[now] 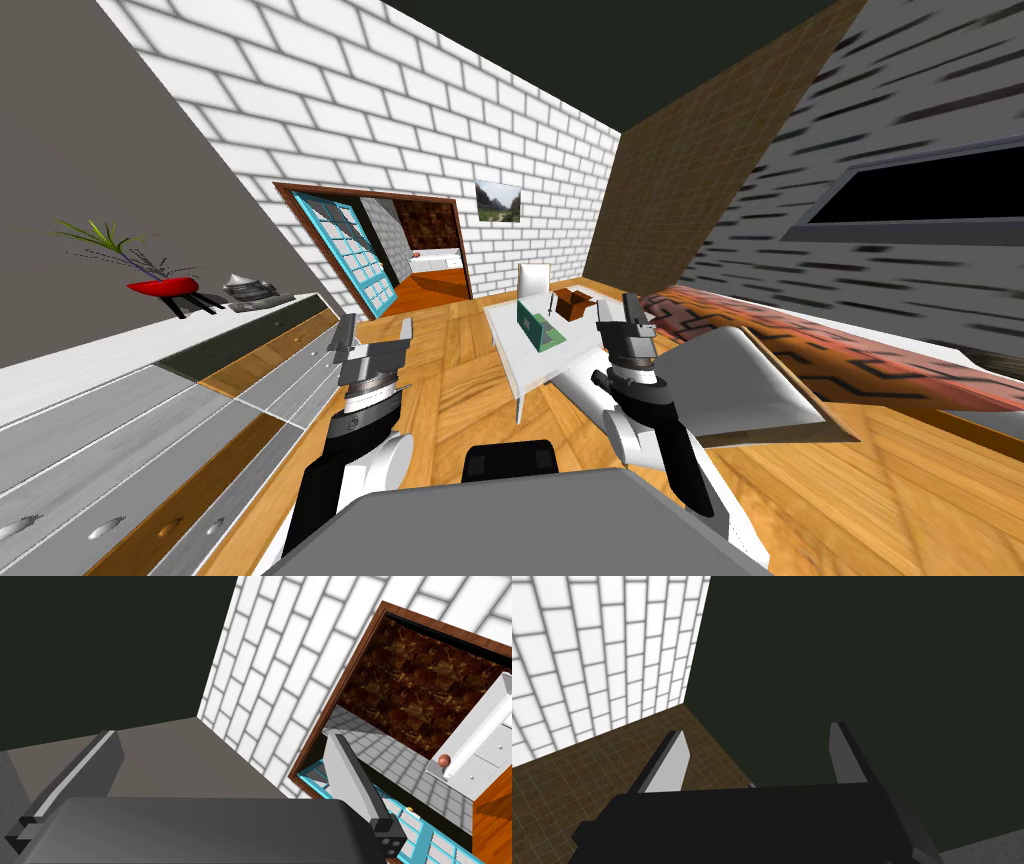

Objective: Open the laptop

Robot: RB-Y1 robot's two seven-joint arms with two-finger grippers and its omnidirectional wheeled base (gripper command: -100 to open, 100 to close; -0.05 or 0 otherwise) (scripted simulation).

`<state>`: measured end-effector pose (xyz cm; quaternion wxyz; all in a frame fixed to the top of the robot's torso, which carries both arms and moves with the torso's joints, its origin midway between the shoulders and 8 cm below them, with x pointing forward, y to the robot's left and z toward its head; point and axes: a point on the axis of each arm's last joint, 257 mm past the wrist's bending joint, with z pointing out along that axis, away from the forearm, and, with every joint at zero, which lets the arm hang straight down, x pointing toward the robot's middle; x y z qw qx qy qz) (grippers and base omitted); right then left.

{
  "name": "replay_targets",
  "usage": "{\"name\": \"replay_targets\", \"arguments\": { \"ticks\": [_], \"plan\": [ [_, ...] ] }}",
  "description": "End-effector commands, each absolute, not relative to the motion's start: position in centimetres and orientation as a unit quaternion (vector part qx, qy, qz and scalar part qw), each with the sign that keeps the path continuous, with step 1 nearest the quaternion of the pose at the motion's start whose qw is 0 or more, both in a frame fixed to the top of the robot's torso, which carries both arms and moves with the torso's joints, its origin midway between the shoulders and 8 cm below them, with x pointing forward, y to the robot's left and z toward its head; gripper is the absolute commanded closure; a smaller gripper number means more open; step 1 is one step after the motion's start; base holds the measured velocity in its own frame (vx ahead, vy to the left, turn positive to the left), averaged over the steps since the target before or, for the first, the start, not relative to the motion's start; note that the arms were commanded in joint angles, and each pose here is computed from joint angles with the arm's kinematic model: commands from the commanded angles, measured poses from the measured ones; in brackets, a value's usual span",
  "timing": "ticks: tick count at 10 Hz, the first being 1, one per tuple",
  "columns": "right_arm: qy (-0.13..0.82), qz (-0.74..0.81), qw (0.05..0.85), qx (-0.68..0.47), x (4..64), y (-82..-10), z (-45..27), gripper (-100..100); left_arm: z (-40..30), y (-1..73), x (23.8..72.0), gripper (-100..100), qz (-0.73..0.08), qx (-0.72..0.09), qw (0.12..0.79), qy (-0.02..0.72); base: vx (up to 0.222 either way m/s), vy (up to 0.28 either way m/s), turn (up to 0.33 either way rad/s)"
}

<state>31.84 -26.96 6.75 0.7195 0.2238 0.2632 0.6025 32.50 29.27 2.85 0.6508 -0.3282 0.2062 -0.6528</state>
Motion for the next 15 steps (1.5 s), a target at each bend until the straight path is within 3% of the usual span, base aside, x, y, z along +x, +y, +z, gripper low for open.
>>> {"name": "replay_targets", "arguments": {
  "ticks": [1,9,10,15],
  "plan": [
    [0.263,0.602,0.719,0.224,31.8,-27.0,6.8,0,2.9,29.3,32.5,0,-0.653,-0.328,0.651,0.206,0.000,0.000,0.000],
    [0.263,0.603,0.720,0.224,31.8,-27.0,6.8,0,2.9,29.3,32.5,0,-0.653,-0.328,0.651,0.206,0.000,0.000,0.000],
    [0.271,0.618,0.703,0.226,32.3,-26.8,6.3,-100,2.9,29.3,32.5,0,-0.653,-0.328,0.651,0.206,0.010,-0.013,0.032],
    [0.259,0.677,0.632,0.274,34.3,-27.2,4.7,-100,2.8,29.3,32.5,0,-0.653,-0.328,0.651,0.206,0.014,-0.034,0.045]
  ]
}}
